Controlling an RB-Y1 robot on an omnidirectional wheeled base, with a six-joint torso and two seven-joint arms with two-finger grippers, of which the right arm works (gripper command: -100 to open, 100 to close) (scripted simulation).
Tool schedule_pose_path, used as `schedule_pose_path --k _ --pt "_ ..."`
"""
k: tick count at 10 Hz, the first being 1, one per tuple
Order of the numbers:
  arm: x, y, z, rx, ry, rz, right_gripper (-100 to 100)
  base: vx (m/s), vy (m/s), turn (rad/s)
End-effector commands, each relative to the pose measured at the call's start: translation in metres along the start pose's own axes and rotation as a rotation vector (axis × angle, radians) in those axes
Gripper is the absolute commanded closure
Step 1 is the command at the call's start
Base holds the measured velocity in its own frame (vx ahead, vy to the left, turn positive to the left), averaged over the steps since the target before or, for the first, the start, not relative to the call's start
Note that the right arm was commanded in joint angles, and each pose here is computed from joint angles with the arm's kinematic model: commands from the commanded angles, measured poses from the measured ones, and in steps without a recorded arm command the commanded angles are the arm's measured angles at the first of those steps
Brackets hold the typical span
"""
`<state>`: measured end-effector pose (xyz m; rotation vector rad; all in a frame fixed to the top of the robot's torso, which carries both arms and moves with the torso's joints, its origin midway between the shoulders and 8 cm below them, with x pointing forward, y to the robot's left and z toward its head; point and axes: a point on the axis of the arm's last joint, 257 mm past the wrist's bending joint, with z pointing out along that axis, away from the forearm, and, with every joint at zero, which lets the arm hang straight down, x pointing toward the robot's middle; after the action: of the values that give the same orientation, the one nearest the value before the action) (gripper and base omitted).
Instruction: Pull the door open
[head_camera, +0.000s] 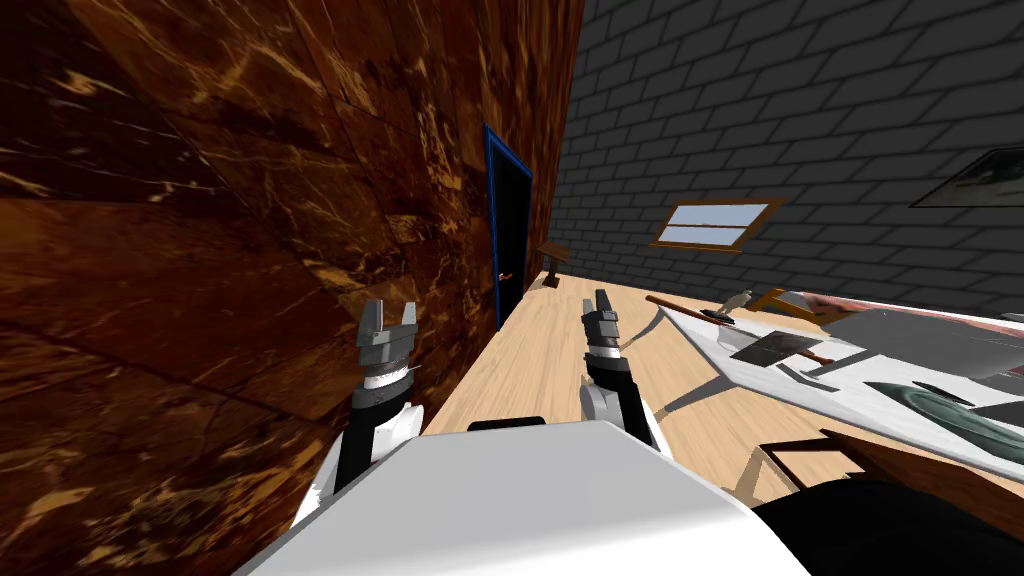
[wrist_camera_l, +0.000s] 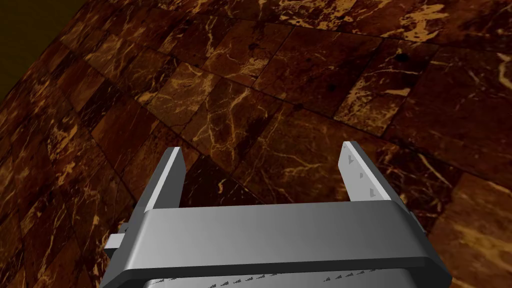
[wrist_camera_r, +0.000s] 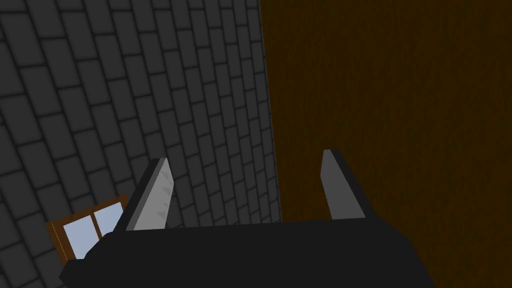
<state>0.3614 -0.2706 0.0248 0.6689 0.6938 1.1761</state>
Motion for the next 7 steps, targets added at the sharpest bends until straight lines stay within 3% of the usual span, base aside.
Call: schedule_pose_path --k 1,7 --pt "0.004 -0.011 -0.0028 0.013 0.017 0.01 -100 -0.025 -0.025 0.161" --pt "0.016 -0.052 -0.0149 0.062 0.065 0.047 -100 0.143 -0.049 0.165"
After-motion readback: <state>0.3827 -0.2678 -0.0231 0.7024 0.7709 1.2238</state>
